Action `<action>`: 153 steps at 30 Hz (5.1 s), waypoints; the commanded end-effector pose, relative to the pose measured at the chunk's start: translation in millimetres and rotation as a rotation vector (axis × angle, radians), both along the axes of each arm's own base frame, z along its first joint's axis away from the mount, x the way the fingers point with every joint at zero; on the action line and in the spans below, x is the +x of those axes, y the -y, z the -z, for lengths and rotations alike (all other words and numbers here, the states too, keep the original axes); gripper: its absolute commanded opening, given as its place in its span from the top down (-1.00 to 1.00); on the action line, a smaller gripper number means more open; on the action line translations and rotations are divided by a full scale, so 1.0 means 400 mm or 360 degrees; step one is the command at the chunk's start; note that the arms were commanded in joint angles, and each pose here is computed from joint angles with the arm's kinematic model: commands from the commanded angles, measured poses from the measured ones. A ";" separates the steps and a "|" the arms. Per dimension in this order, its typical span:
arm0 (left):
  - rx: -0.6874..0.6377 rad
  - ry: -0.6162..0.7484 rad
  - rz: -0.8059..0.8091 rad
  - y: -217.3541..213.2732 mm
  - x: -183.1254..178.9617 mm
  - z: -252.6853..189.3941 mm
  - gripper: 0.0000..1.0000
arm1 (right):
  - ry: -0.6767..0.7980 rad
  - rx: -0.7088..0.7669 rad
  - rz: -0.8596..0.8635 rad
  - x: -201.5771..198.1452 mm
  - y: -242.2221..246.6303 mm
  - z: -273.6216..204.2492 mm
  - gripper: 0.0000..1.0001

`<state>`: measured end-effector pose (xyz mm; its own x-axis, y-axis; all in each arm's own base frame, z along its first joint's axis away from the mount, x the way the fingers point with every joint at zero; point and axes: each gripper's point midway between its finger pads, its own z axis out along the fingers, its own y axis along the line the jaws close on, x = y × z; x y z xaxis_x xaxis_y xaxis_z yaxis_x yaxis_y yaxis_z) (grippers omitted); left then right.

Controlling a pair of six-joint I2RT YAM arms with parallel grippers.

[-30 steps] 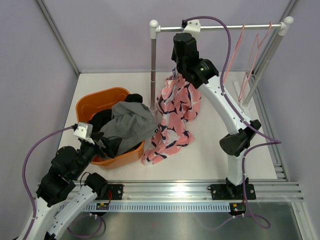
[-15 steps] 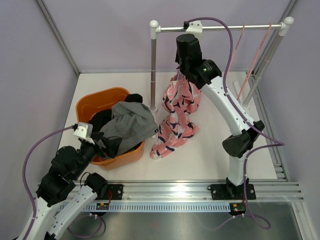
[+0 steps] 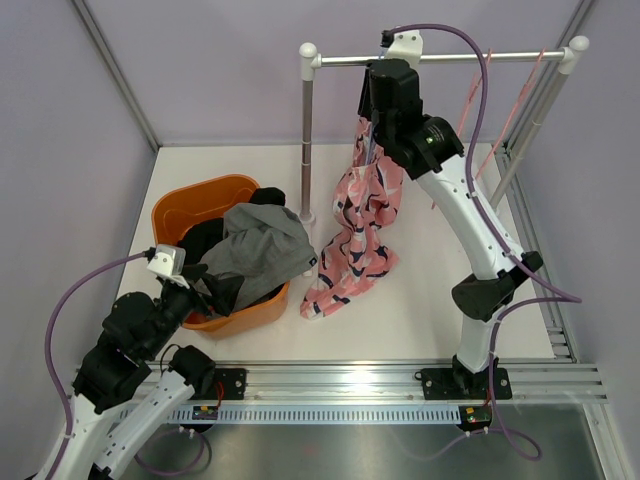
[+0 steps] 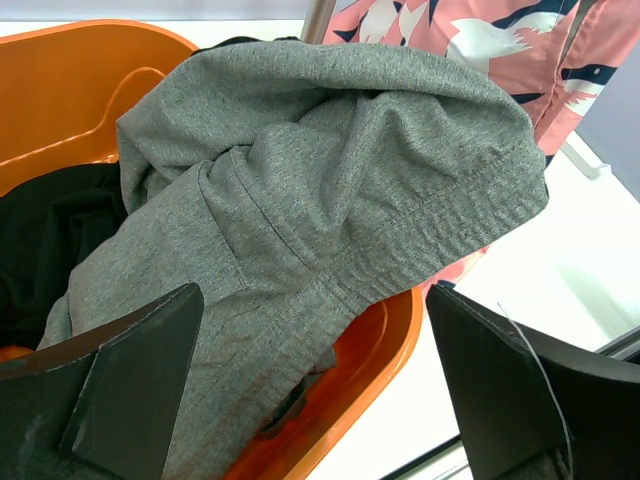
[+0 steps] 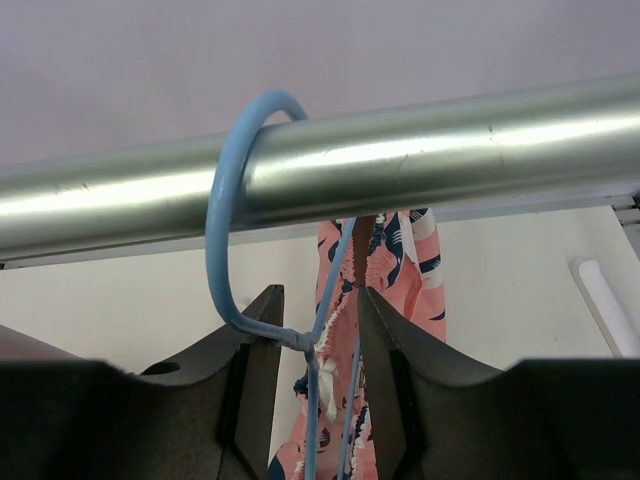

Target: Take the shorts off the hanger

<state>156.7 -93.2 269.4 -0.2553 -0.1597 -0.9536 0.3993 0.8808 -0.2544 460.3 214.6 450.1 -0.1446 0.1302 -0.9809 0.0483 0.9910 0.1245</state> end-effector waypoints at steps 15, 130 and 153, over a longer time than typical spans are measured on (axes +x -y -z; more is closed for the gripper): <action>-0.0018 0.0059 0.0031 0.012 0.006 -0.025 -0.98 | 0.0006 -0.0031 0.0017 0.031 0.002 0.002 0.19; -0.0280 0.0133 -0.0005 0.738 0.336 -0.289 -0.94 | -0.0194 -0.0051 -0.0717 -0.548 0.194 0.003 1.00; -0.0252 0.0156 0.0045 0.762 0.341 -0.315 -0.97 | -0.0212 0.0004 -0.0779 -0.547 0.165 -0.014 1.00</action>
<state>287.0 -394.9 370.6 -0.2105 -0.2431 -0.9469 0.4607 0.8296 -0.3154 245.1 145.3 427.3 -0.3770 -0.0362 -0.9255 -0.3756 0.9194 0.1171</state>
